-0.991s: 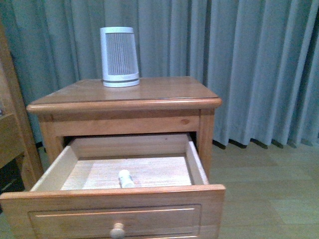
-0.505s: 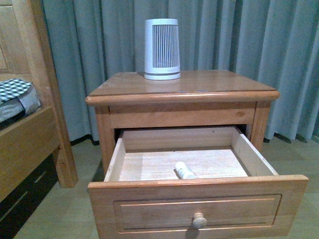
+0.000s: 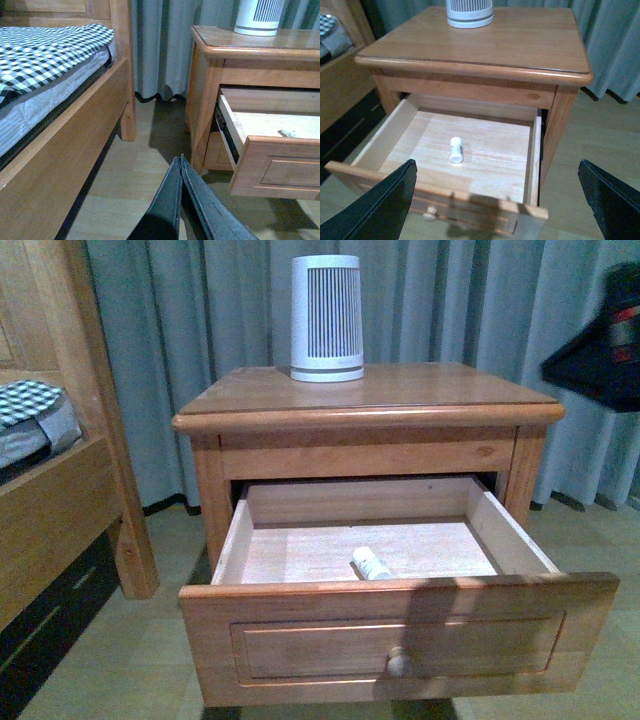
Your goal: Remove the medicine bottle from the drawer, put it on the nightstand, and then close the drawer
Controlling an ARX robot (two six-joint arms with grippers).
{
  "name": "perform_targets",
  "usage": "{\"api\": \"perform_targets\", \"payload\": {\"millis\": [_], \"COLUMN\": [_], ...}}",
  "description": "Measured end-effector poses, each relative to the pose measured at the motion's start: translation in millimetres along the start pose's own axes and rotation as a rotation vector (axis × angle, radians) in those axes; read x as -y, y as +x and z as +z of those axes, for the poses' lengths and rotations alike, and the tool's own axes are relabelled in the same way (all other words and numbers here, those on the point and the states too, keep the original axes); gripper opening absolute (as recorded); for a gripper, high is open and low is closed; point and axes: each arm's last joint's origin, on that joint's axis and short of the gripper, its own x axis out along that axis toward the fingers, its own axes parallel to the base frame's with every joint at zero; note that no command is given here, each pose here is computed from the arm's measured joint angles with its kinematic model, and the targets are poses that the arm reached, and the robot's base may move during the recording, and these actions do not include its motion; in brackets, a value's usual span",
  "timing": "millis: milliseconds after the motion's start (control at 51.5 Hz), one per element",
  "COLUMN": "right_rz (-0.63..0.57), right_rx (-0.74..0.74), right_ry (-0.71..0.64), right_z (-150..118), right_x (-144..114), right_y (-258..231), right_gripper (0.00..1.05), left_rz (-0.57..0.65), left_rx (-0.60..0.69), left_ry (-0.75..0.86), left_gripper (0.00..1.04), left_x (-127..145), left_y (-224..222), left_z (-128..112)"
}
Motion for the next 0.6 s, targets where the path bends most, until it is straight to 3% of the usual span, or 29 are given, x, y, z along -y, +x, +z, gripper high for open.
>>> {"api": "perform_targets", "payload": {"millis": [136, 603], "right_rz": [-0.001, 0.036], "right_rx": [-0.108, -0.363], "right_ry": [-0.017, -0.079], "right_z": [-7.4, -75.3], "right_x": [-12.3, -65.6], "right_y": [68.8, 230.7], "right_gripper": [0.98, 0.98], "left_rz": [0.0, 0.0], "left_rx": [0.0, 0.0], "left_ry": [0.0, 0.0], "left_gripper": [0.05, 0.82], "left_x": [0.0, 0.0], "left_y": [0.0, 0.0], "left_z": [0.0, 0.0]}}
